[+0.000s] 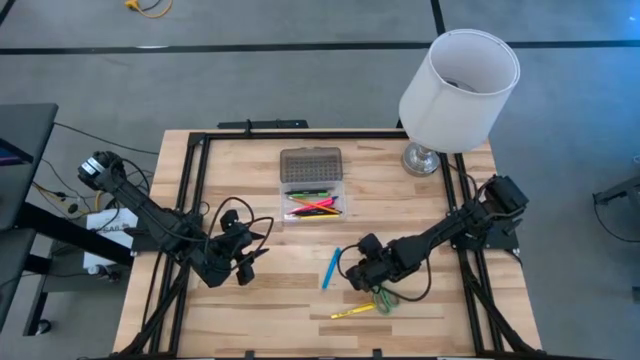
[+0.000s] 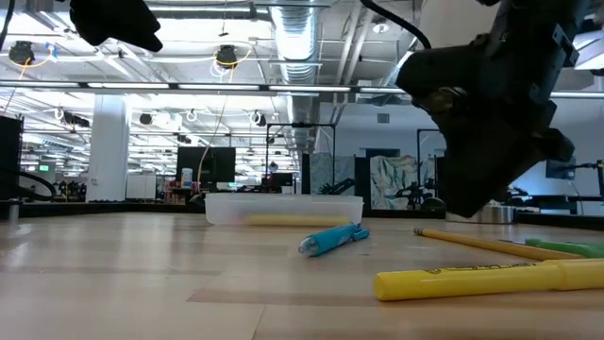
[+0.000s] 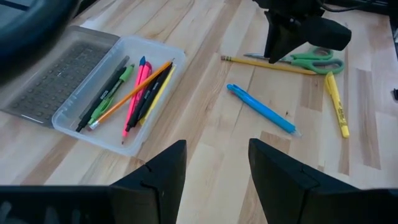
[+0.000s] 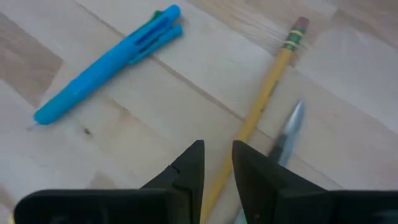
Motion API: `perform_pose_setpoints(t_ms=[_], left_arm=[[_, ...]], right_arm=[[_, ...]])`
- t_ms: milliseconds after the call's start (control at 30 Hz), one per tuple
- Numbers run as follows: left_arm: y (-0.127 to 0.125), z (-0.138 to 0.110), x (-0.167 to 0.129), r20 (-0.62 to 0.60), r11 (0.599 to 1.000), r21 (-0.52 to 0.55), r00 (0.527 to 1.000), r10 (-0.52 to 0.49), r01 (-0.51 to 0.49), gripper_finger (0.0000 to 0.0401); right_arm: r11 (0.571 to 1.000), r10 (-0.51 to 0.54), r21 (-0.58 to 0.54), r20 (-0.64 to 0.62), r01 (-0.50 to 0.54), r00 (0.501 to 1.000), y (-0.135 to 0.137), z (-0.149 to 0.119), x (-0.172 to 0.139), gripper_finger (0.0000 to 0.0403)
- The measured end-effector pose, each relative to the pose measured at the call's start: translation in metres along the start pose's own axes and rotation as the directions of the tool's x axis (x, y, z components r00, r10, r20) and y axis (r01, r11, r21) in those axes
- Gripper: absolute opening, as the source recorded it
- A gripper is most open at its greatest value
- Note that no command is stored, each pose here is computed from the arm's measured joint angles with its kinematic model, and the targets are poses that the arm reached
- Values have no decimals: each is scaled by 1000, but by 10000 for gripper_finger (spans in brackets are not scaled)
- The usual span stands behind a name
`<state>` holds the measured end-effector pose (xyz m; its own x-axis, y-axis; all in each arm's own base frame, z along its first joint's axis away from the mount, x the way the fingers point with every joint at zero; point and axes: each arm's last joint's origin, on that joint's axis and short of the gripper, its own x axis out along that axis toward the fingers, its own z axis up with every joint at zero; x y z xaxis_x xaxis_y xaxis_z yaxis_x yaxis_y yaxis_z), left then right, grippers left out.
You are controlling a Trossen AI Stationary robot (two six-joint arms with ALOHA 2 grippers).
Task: Pick & place school supplies into a supply box
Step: Put the yellow pencil into the supply box
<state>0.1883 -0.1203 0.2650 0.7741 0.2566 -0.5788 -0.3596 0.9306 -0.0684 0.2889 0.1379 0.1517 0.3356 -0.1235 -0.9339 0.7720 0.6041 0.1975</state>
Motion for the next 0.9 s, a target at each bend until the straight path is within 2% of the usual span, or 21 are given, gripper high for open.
perform_pose_setpoints(t_ms=[500,900], left_arm=[[0,0,0,0,1000,1,1000,0,0,169],[0,0,0,-1,1000,4,1000,3,-3,169]], right_arm=[[997,-77,2,-59,78,995,-6,-3,13,78],[997,-71,16,-113,73,991,-4,-2,23,77]])
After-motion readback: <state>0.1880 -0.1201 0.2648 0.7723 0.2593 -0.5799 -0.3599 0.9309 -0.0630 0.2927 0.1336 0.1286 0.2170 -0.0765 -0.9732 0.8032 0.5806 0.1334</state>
